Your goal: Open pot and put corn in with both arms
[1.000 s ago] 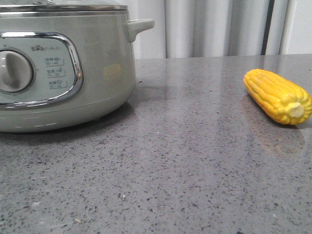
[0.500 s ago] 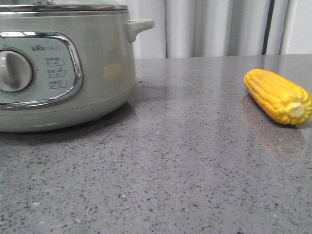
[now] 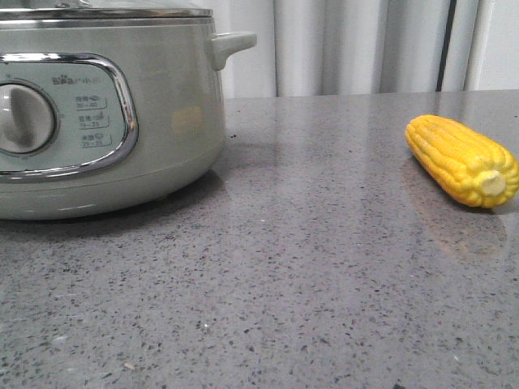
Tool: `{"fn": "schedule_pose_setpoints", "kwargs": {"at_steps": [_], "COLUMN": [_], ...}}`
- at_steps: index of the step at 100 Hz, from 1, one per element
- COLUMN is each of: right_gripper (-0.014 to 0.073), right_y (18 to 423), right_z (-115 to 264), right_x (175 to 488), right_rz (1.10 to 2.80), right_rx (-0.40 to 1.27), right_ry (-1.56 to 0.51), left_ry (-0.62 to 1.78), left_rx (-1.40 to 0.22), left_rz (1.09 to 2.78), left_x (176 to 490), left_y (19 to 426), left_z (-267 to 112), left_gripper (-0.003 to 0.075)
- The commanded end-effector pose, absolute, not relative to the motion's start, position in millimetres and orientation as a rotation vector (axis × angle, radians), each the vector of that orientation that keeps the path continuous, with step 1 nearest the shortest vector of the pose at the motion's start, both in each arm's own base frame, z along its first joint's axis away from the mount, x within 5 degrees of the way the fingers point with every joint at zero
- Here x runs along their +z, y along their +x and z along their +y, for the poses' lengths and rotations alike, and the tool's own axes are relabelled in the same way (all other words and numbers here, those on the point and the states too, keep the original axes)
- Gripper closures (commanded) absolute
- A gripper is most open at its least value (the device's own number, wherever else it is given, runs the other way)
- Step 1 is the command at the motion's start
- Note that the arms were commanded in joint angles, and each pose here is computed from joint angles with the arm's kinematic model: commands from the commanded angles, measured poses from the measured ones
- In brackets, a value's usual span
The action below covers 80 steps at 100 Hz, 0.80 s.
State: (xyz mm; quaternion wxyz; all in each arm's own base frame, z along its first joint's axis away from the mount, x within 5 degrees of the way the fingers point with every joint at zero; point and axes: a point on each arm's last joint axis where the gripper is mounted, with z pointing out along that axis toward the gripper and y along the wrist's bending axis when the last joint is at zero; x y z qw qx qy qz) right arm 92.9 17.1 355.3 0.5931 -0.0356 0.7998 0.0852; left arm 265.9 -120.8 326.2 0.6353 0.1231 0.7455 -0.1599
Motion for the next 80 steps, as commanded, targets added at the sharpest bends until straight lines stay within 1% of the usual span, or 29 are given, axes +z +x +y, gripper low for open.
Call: {"fn": "schedule_pose_setpoints", "kwargs": {"at_steps": [1,6,22,38,50,67,74,80], "right_gripper": [0.0092,0.0092,0.0092,0.0092,0.0092,0.0092,0.0092,0.0092], "right_y": [95,95,95,95,95,95,96,96], "right_z": [16,16,16,16,16,16,16,16], "right_x": [373,373,373,373,373,372,370,369], "right_rz": [1.751,1.751,1.751,1.755,1.757,1.76,1.764,1.771], "right_rx": [0.181,0.181,0.179,0.178,0.178,0.169,0.17,0.17], "right_ry": [-0.081,-0.081,-0.081,-0.082,-0.082,-0.086,-0.086,-0.086], "left_ry": [0.258,0.257,0.25,0.244,0.226,0.157,0.116,0.072], "left_rx": [-0.38,-0.381,-0.392,-0.406,-0.417,-0.361,-0.308,-0.245], "left_rz": [1.62,1.614,1.564,1.512,1.425,1.33,1.335,1.371], "left_x": [344,346,367,402,430,458,463,463], "left_y": [265,265,263,257,245,227,221,218], "left_z": [-120,-120,-120,-117,-110,-81,-63,-45], "left_gripper": [0.0592,0.0609,0.0609,0.0609,0.0609,0.0609,0.0609,0.0609]}}
